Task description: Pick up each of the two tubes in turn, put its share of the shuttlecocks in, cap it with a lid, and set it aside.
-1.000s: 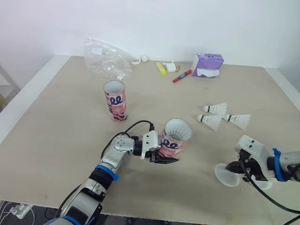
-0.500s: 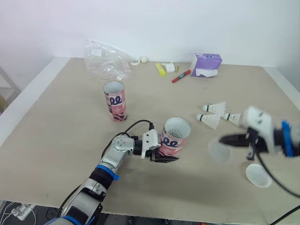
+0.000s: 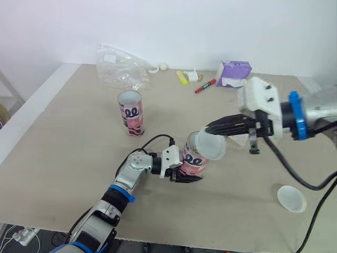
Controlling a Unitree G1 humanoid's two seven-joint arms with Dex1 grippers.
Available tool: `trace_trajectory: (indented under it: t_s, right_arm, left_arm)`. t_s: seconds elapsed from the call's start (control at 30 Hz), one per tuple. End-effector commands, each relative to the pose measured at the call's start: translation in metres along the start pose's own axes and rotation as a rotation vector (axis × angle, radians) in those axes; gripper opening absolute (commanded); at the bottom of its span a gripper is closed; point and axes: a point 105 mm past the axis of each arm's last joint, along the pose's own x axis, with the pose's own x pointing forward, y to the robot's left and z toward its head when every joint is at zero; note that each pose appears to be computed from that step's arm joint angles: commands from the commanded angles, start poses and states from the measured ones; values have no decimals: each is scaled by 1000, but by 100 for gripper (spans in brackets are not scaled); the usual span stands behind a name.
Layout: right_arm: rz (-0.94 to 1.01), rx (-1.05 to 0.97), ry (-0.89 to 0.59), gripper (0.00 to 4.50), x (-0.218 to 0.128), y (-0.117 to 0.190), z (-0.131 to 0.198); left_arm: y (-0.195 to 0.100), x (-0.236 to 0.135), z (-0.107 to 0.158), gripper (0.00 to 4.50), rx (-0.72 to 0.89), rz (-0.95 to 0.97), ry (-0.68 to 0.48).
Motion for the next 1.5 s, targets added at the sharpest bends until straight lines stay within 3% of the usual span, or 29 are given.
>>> trace_trajectory:
  t_s: [0.03, 1.47, 1.5]
  right_arm:
    - [-34, -55, 5, 3, -1, -8, 5]
    - [10, -18, 8, 3, 11, -6, -3]
    - [10, -16, 9, 68, 10, -6, -3]
  left_arm:
    - [-7, -1, -18, 286, -47, -14, 61]
    - [-8, -1, -22, 286, -98, 6, 64]
    - [-8, -1, -22, 286, -98, 7, 64]
